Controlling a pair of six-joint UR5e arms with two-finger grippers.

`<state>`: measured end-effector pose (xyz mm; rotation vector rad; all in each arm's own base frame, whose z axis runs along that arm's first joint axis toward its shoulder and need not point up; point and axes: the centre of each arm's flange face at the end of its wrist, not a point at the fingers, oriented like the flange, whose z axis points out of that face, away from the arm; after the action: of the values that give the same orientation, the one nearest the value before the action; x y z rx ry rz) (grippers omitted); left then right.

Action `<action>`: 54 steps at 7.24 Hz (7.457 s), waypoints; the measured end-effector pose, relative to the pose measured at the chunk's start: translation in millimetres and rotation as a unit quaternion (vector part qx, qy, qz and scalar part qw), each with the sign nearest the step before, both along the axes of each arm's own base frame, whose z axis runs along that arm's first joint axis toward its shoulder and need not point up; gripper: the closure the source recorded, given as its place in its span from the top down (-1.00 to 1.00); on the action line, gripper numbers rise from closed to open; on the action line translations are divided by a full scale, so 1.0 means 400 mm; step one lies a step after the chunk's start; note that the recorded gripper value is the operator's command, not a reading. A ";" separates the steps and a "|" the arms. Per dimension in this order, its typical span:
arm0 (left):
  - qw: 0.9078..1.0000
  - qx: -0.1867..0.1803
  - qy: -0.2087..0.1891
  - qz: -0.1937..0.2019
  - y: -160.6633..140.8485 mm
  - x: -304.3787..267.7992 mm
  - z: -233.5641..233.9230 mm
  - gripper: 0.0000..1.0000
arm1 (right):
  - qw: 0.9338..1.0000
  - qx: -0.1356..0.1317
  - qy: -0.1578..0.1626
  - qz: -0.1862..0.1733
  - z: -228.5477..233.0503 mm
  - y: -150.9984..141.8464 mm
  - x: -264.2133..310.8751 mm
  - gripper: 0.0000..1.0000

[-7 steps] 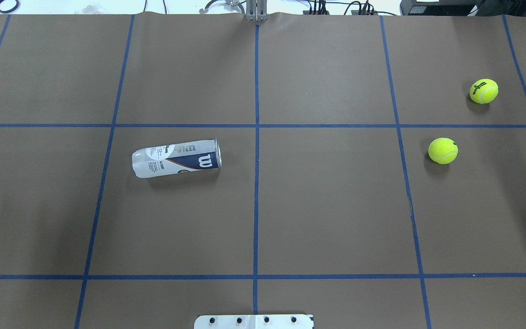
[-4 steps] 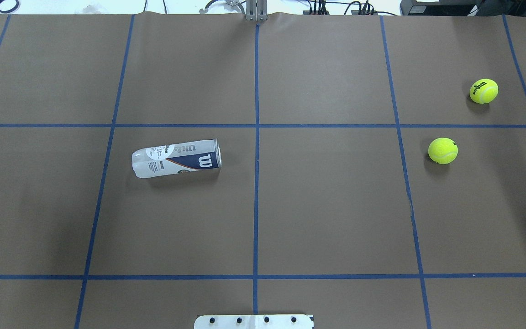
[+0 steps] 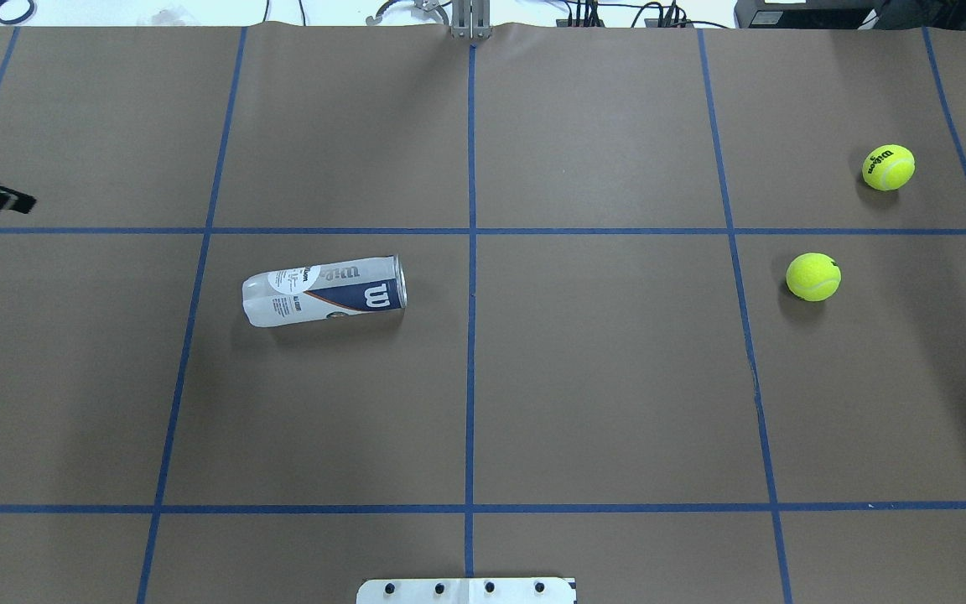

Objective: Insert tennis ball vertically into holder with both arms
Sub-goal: 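Move the left gripper out toward the clear Wilson ball can, then lower the left gripper and grasp the can lying on its side, then lift the can with the left gripper and stand it upright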

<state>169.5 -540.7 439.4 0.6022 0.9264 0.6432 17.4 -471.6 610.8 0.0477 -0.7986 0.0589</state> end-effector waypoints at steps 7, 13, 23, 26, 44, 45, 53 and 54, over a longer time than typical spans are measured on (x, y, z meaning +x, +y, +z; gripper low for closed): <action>0.971 0.170 -0.062 0.153 0.120 0.673 -0.534 0.99 | 1.000 -0.001 0.000 0.000 0.003 0.006 0.000 0.99; 0.926 0.269 -0.183 0.193 0.138 0.982 -0.664 0.99 | 1.000 -0.003 -0.001 0.000 0.007 0.019 0.001 0.99; 0.945 0.220 -0.176 0.165 0.136 1.002 -0.528 0.99 | 1.000 0.001 0.000 0.001 -0.007 0.035 0.003 0.99; 0.947 0.220 -0.170 0.162 0.142 1.007 -0.501 0.99 | 1.000 0.000 0.000 0.001 -0.005 0.037 0.003 0.99; 0.961 0.246 0.110 -0.063 0.112 0.762 -0.834 0.65 | 1.000 0.001 0.000 0.002 -0.009 0.031 0.002 1.00; 0.952 0.237 0.160 -0.107 0.112 0.747 -0.850 0.65 | 1.000 0.002 -0.001 0.005 -0.016 0.029 0.001 1.00; 0.819 0.238 0.433 -0.292 0.239 0.904 -0.532 0.61 | 0.999 0.025 -0.031 -0.002 -0.167 0.020 -0.193 0.99; 0.817 0.237 0.438 -0.291 0.251 0.910 -0.525 0.62 | 0.999 0.024 -0.028 -0.007 -0.170 0.021 -0.222 0.99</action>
<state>533.5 -440.4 229.5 1.6459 1.3408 -0.0225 -71.6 -463.4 542.6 0.0863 -0.8565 0.0278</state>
